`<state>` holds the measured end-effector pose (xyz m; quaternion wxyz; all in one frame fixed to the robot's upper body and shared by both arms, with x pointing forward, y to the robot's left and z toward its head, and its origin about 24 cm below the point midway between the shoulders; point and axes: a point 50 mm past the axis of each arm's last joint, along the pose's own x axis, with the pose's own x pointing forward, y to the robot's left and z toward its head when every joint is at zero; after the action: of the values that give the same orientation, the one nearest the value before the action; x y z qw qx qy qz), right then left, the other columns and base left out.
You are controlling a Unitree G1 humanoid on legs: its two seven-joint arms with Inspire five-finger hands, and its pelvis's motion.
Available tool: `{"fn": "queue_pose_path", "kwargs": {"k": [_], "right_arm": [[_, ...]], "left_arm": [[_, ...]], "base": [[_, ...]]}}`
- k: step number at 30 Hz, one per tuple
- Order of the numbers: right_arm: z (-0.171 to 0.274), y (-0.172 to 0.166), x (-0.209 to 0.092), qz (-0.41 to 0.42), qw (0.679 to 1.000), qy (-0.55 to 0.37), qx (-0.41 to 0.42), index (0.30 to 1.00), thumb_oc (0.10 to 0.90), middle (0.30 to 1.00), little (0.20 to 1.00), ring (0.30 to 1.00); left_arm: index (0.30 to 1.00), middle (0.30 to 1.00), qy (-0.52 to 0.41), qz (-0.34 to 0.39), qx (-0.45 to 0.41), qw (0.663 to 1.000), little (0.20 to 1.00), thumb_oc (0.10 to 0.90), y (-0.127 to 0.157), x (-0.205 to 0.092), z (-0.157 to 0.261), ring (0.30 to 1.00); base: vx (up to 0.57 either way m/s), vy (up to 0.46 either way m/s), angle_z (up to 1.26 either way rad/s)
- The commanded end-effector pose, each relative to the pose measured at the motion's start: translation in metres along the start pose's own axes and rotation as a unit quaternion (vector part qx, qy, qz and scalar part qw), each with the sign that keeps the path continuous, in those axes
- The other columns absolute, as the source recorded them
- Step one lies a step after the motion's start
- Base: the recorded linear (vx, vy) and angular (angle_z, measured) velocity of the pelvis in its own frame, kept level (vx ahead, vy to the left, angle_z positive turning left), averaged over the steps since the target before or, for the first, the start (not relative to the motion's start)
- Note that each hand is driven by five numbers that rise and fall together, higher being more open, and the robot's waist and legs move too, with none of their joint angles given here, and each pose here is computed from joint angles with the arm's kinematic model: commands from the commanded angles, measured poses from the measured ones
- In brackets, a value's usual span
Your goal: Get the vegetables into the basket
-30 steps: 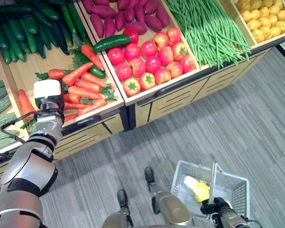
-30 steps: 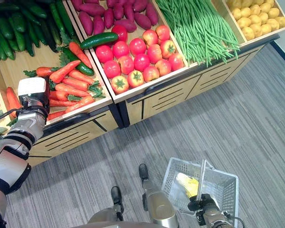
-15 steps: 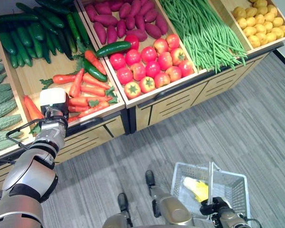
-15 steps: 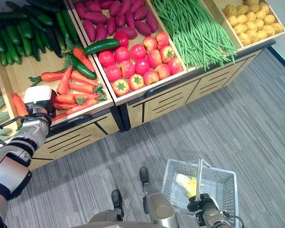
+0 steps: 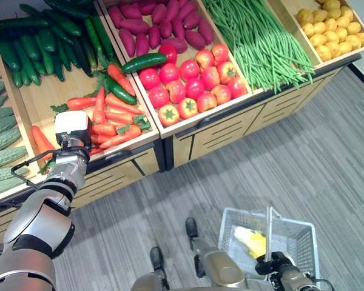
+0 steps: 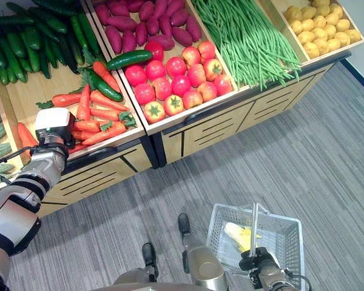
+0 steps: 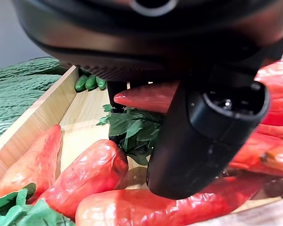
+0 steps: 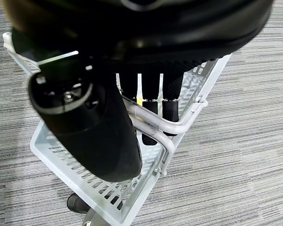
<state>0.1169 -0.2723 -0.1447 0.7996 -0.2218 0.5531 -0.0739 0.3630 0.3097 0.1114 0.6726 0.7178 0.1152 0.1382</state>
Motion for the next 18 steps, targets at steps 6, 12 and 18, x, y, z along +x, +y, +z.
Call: {"fn": "queue_pose_path", "kwargs": {"k": [6,12,18], "right_arm": [[-0.053,-0.002,-0.008,0.005,0.996,0.084,-0.036,0.3,0.4,0.3,0.3,0.3],[-0.063,0.0,-0.011,0.016,0.994,0.101,-0.039,0.3,0.4,0.3,0.3,0.3],[-0.067,0.001,-0.012,0.023,0.993,0.112,-0.039,0.3,0.4,0.3,0.3,0.3]], "left_arm": [[0.3,0.3,0.038,0.109,-0.007,0.993,0.3,0.4,0.073,0.015,-0.031,0.3],[0.3,0.3,0.045,0.152,-0.046,0.986,0.3,0.4,0.093,0.012,-0.045,0.3],[0.3,0.3,0.06,0.186,-0.079,0.978,0.3,0.4,0.108,0.008,-0.062,0.3]], "base": [[0.04,-0.002,0.01],[0.07,0.002,0.05],[0.04,0.001,0.04]]}}
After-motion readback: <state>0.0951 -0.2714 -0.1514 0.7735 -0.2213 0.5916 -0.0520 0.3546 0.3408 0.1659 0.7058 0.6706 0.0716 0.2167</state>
